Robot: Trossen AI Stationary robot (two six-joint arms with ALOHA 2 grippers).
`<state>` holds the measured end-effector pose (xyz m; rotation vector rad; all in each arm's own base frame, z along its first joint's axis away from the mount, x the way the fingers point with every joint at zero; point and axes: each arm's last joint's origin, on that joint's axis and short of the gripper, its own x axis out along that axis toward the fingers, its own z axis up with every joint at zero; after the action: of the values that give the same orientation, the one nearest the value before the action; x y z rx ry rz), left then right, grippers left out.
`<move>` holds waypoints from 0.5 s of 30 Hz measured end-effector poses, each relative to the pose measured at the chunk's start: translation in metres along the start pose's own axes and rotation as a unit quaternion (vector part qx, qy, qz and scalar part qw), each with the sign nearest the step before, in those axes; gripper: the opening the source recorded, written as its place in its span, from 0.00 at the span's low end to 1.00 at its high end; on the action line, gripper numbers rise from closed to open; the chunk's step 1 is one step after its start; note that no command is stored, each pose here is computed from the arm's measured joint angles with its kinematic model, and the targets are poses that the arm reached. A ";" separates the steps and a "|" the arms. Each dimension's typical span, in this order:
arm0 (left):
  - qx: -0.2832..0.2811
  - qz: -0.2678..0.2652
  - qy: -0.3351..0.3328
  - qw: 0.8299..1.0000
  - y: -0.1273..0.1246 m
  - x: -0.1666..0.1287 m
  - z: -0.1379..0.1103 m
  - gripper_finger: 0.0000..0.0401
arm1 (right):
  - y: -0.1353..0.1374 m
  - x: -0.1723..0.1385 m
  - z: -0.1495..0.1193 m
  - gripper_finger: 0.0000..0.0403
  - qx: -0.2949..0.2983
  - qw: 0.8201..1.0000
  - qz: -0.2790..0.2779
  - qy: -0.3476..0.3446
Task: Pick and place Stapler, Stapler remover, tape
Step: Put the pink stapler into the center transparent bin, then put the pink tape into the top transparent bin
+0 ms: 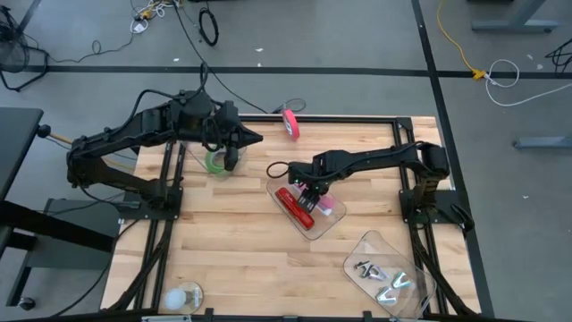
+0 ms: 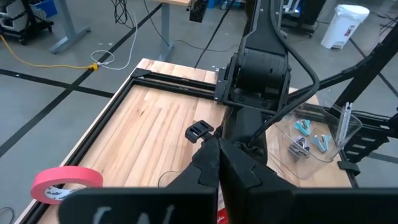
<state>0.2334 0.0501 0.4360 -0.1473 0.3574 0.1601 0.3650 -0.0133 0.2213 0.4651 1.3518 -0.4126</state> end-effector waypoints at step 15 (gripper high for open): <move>0.000 0.000 0.000 1.000 0.000 0.000 0.000 0.02 | 0.000 0.000 0.000 0.57 -0.002 1.000 0.001 0.000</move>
<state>0.2336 0.0501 0.4358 -0.1481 0.3581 0.1602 0.3651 -0.0132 0.2213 0.4629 1.3527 -0.4075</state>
